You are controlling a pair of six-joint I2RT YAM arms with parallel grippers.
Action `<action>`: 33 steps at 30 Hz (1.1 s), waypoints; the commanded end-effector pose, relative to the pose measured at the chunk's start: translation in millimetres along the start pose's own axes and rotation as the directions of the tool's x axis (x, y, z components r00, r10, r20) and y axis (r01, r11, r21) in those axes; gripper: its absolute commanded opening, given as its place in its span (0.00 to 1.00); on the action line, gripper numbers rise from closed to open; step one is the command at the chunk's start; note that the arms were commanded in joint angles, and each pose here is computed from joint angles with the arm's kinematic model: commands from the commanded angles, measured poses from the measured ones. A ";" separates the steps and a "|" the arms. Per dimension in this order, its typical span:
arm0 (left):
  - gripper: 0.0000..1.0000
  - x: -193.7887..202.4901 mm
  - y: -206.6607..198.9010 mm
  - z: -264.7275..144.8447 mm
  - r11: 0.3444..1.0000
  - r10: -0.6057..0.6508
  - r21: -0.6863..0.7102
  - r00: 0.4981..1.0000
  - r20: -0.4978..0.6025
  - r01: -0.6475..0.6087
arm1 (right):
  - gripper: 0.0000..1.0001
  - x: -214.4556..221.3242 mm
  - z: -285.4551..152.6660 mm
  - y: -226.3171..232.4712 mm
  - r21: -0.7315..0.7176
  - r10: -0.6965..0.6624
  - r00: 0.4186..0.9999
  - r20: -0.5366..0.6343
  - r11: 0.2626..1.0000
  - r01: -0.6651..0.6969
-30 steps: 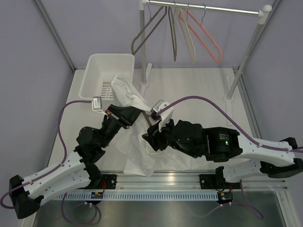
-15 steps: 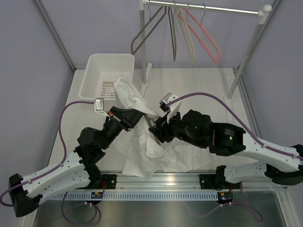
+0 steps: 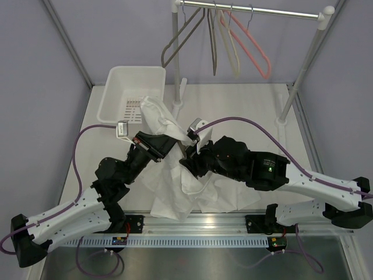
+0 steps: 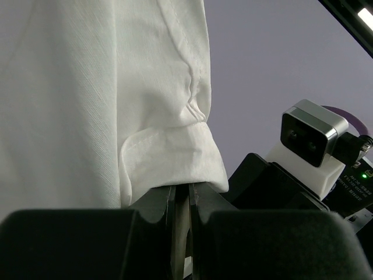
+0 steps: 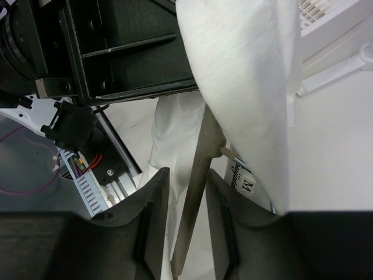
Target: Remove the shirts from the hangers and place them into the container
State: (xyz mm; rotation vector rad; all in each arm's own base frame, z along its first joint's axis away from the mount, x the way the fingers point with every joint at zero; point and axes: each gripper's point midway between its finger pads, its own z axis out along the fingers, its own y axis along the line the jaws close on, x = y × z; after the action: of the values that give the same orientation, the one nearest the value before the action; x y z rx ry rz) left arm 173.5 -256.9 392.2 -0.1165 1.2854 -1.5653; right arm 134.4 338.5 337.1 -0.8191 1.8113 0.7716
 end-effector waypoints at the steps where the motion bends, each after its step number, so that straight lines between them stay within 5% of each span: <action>1: 0.00 -29.6 -49.0 -3.3 0.987 -0.059 0.153 0.995 0.079 0.047 | 0.33 -10.5 -0.5 -5.8 0.005 -0.005 0.999 0.047 1.000 0.005; 5: 0.01 -21.3 -41.6 -2.6 0.991 -0.065 0.121 0.997 0.044 0.059 | 0.02 -13.3 -4.9 -14.9 0.052 -0.007 0.999 0.047 0.999 0.005; 7: 0.05 -12.5 -37.5 -1.9 0.992 -0.058 0.110 0.998 0.007 0.056 | 0.00 -12.0 -8.1 -22.8 0.092 -0.013 0.999 0.038 0.996 0.009; 9: 0.24 1.6 -26.7 -1.4 0.995 -0.067 0.068 0.996 -0.050 0.071 | 0.00 -15.2 -12.9 -31.0 0.131 -0.009 0.999 0.042 0.991 0.004; 16: 0.68 49.6 -4.6 -16.7 0.996 -0.089 0.001 0.972 -0.215 0.092 | 0.00 -21.6 -24.1 -58.6 0.255 -0.002 1.000 0.022 0.967 -0.004; 20: 0.72 66.7 -4.2 -36.8 0.999 -0.037 -0.026 0.957 -0.287 0.031 | 0.00 -18.2 -33.2 -68.3 0.285 0.003 1.000 0.007 0.958 -0.005; 24: 0.71 32.0 7.3 -49.0 0.980 0.093 -0.150 0.972 -0.217 -0.127 | 0.00 5.2 -48.2 -67.0 0.259 0.046 0.997 -0.064 0.965 -0.028; 33: 0.85 -54.9 13.6 -53.6 0.771 0.458 -0.380 0.860 -0.224 -0.510 | 0.00 50.6 -82.4 -21.9 -0.017 0.137 0.968 -0.209 0.989 -0.144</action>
State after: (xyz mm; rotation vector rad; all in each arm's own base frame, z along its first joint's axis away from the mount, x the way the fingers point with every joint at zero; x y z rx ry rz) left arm 149.1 -198.0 402.4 -0.0070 1.5300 -1.1432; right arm 125.2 244.2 318.4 -0.7389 2.0124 0.6622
